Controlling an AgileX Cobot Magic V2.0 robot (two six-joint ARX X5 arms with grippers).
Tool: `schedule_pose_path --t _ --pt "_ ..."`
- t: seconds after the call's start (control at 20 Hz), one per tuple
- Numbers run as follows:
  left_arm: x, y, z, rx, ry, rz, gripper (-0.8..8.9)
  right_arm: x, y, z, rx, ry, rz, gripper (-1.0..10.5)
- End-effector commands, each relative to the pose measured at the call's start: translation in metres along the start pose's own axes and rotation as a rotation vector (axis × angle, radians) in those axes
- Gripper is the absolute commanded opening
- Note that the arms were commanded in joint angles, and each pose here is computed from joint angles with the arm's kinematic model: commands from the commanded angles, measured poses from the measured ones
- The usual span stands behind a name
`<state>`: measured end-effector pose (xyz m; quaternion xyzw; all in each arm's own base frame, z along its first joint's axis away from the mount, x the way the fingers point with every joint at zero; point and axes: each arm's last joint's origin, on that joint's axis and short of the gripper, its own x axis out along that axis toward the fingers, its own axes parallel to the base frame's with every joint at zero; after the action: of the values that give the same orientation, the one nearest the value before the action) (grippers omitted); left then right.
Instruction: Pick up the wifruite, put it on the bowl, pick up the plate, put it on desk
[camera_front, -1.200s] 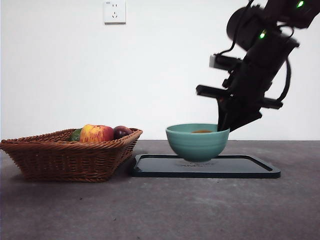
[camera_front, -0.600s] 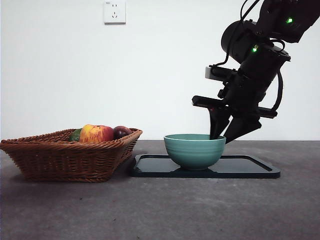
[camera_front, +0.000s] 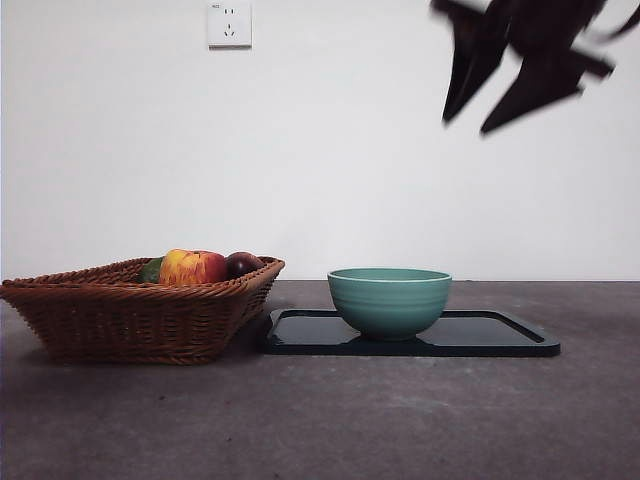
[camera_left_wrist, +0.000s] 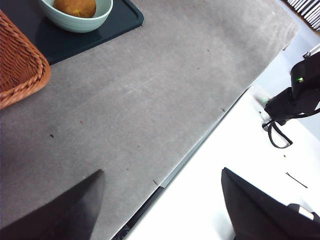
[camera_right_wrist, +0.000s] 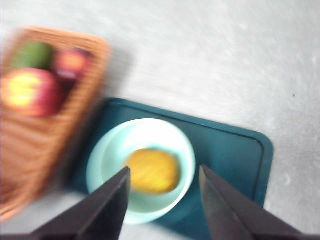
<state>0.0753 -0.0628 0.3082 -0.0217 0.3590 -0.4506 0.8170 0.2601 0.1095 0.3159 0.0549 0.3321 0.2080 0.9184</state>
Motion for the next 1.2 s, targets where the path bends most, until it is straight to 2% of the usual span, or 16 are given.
schedule_pose_path --t 0.05,0.25,0.6,0.8,1.0,1.2 --pt "-0.001 -0.001 0.003 0.029 -0.012 -0.009 3.72 -0.04 0.01 0.002 -0.015 -0.028 0.043 2.2" --pt "-0.001 -0.001 0.003 0.03 -0.012 -0.009 3.72 -0.096 0.02 -0.019 -0.048 0.007 0.071 2.2" --pt "-0.001 -0.001 0.003 0.03 -0.012 -0.009 3.72 -0.154 0.026 -0.058 -0.095 0.008 0.138 2.2" --pt "-0.001 -0.001 0.003 0.03 -0.012 -0.009 3.72 -0.16 0.019 -0.094 -0.085 0.026 0.187 2.2" --pt "-0.001 -0.001 0.003 0.03 -0.012 -0.009 3.72 -0.153 0.015 -0.128 -0.066 0.12 0.362 2.2" --pt "-0.001 -0.001 0.003 0.03 -0.012 -0.009 3.72 -0.145 0.011 -0.142 -0.049 0.167 0.365 2.2"
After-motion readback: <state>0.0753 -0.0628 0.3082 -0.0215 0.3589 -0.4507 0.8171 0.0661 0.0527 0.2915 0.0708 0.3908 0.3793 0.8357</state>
